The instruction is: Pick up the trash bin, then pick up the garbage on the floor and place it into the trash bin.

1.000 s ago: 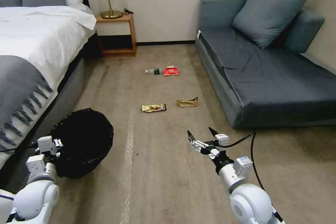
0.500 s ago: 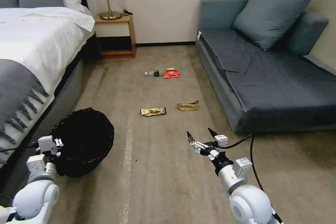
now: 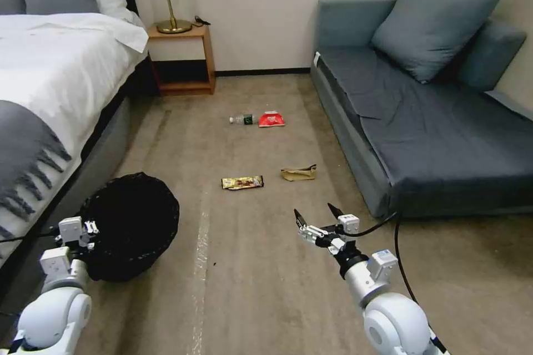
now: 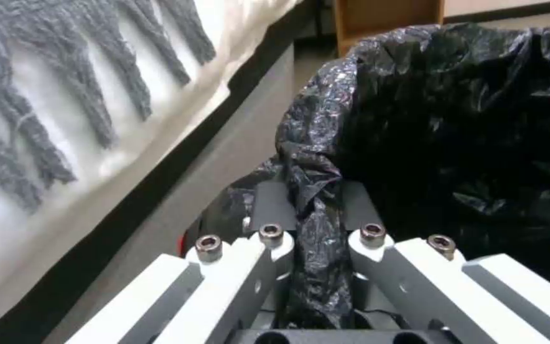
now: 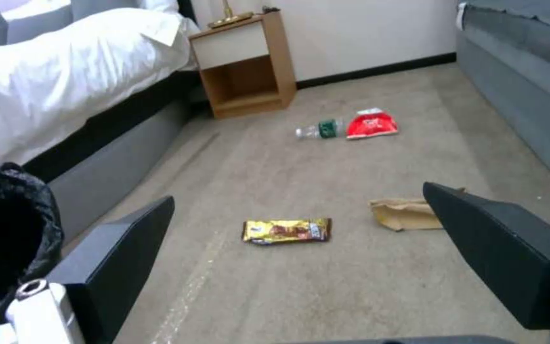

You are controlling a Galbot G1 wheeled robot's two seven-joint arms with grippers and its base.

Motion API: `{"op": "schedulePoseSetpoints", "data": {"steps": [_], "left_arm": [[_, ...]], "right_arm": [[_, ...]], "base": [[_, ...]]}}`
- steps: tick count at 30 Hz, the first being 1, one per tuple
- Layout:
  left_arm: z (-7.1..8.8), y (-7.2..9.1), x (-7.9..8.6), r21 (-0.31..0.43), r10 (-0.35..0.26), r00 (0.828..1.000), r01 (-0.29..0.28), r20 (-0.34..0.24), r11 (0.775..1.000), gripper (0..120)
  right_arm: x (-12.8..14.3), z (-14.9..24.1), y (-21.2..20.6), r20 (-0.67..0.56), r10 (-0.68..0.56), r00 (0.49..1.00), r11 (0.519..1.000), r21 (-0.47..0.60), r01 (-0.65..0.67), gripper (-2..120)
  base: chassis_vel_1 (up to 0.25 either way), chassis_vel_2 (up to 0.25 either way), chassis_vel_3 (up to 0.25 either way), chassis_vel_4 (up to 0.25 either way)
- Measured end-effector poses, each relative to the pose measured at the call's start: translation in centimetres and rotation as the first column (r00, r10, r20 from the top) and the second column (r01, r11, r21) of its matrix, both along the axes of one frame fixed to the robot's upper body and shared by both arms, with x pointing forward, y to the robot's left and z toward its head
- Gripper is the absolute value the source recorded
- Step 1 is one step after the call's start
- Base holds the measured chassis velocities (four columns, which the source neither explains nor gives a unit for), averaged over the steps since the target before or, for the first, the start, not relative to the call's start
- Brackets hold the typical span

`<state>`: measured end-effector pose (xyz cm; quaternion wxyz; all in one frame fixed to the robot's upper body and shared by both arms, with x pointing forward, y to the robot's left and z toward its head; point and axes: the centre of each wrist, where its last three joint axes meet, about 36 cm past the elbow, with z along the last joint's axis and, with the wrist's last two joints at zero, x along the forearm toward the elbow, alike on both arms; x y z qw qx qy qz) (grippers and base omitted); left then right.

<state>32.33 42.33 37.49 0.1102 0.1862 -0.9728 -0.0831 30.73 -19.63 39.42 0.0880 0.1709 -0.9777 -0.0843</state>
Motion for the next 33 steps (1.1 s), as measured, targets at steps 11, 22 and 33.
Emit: {"op": "schedulePoseSetpoints", "data": {"steps": [11, 22, 33], "left_arm": [[-0.02, -0.03, -0.12, 0.001, 0.004, 1.000, -0.004, 0.001, 1.000, 6], [0.04, 0.17, -0.24, 0.008, 0.007, 1.000, -0.007, 0.003, 1.000, 6], [-0.20, 0.42, -0.28, 0.010, 0.013, 1.000, -0.013, 0.000, 1.000, 6]], "right_arm": [[0.24, -0.06, -0.28, 0.006, 0.007, 1.000, 1.000, -0.011, -0.007, 100], [0.18, -0.44, -0.12, 0.001, 0.013, 1.000, 1.000, -0.010, -0.013, 100], [0.12, -0.72, 0.04, -0.001, 0.016, 1.000, 1.000, -0.012, -0.016, 100]], "base": [[-0.079, 0.074, 0.075, -0.077], [-0.083, 0.098, 0.078, -0.081], [-0.086, 0.097, 0.094, -0.093]]}}
